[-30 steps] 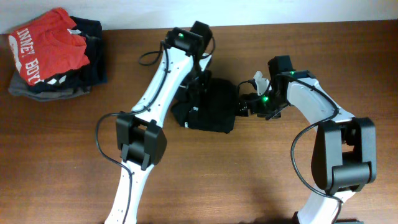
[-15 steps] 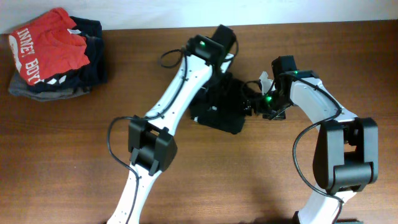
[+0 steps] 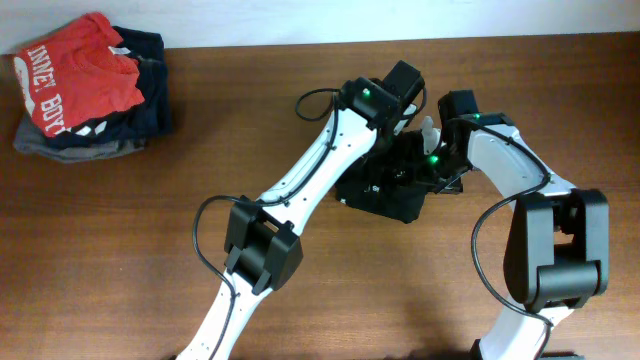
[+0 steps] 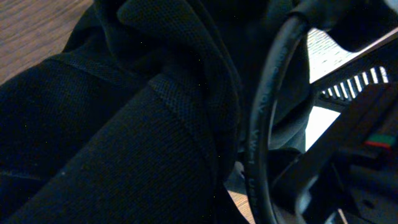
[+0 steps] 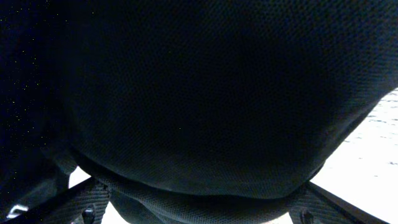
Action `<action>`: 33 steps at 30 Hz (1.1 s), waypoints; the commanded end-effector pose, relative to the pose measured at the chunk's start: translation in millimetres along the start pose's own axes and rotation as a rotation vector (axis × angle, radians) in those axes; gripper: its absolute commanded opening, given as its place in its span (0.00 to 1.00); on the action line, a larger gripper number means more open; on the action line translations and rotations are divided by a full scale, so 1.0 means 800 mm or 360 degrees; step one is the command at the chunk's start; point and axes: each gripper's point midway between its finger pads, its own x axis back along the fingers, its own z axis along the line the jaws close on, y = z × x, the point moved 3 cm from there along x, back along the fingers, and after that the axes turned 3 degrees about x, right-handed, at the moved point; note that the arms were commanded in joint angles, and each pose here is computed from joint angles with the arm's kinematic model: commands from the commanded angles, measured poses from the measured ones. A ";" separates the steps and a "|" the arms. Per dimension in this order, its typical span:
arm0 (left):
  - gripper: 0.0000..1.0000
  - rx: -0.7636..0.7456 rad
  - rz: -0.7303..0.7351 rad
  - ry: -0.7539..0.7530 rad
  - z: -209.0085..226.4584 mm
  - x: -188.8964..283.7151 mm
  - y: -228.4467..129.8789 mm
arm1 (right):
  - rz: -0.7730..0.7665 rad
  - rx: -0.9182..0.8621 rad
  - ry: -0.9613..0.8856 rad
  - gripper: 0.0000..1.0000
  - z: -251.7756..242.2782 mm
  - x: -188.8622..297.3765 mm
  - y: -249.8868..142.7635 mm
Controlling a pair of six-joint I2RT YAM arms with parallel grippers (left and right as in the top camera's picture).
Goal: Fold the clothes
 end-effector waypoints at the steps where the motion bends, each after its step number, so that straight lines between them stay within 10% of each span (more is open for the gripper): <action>1: 0.12 -0.0034 -0.0072 -0.0048 -0.024 0.019 0.004 | -0.0003 -0.0013 -0.0012 0.95 -0.001 0.002 -0.001; 33: 0.28 -0.0042 -0.0167 -0.0146 -0.061 0.009 0.015 | -0.0094 -0.0435 -0.0397 0.99 -0.119 0.157 0.017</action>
